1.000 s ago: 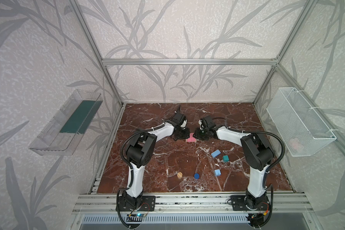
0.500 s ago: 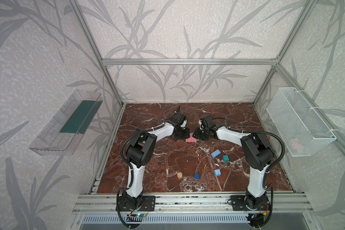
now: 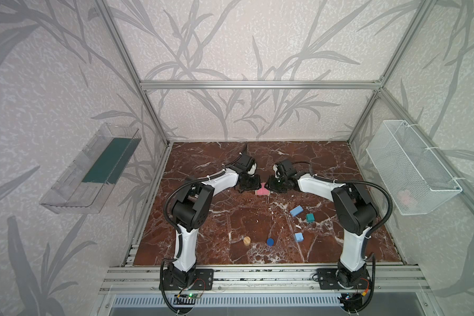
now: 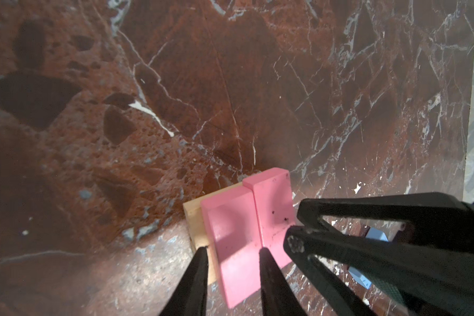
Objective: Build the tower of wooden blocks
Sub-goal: 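Open both grippers and raise them away from the stack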
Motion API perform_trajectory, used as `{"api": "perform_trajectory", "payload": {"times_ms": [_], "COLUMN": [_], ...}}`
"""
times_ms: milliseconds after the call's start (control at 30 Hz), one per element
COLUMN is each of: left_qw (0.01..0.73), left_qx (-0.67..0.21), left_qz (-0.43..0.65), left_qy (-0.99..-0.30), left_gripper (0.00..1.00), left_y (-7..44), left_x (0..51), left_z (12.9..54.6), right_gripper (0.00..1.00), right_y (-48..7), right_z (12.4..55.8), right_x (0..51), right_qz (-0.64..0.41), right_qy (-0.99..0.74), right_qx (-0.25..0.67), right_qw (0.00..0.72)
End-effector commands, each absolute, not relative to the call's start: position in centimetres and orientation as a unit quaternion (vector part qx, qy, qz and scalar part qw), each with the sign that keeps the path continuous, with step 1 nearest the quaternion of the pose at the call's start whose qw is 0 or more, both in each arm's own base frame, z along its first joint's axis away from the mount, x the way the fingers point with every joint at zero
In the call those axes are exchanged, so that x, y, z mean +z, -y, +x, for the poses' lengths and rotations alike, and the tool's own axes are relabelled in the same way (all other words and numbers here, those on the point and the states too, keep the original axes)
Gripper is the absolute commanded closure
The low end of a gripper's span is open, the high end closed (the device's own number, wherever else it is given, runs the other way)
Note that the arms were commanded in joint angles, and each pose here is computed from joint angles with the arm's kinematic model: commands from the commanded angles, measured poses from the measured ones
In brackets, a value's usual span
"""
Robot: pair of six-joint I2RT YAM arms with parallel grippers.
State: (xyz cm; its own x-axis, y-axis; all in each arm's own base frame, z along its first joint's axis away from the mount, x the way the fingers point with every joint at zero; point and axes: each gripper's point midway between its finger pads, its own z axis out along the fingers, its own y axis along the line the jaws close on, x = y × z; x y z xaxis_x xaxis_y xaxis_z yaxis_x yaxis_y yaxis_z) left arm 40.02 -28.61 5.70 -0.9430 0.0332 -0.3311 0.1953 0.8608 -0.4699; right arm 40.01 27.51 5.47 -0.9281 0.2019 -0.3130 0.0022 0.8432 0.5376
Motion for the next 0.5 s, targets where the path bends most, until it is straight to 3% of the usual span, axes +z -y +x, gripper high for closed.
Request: {"api": "perform_trajectory", "payload": {"times_ms": [0, 167, 333, 467], "left_qw": [0.186, 0.203, 0.210, 0.206], "left_qx": [-0.262, -0.264, -0.295, -0.347], "left_qz": [0.061, 0.058, 0.041, 0.005], "left_qy": [-0.945, -0.941, -0.931, -0.915], "left_gripper": [0.68, 0.77, 1.00, 1.00], "left_y": [28.6, 28.0, 27.6, 28.0], "left_x": [8.2, 10.0, 11.8, 11.9], "left_z": [40.1, 39.4, 37.3, 34.8], "right_gripper": [0.66, 0.67, 0.92, 1.00], "right_y": [-27.0, -26.6, -25.9, -25.3], "right_z": [39.5, 39.1, 38.5, 38.0], "right_x": [7.4, 9.0, 10.6, 12.1], "right_qz": [0.058, 0.053, 0.054, 0.053], "right_qy": [-0.940, -0.938, -0.933, -0.926], "right_qx": [0.274, 0.271, 0.272, 0.278], "right_qw": [0.194, 0.210, 0.230, 0.251]}}
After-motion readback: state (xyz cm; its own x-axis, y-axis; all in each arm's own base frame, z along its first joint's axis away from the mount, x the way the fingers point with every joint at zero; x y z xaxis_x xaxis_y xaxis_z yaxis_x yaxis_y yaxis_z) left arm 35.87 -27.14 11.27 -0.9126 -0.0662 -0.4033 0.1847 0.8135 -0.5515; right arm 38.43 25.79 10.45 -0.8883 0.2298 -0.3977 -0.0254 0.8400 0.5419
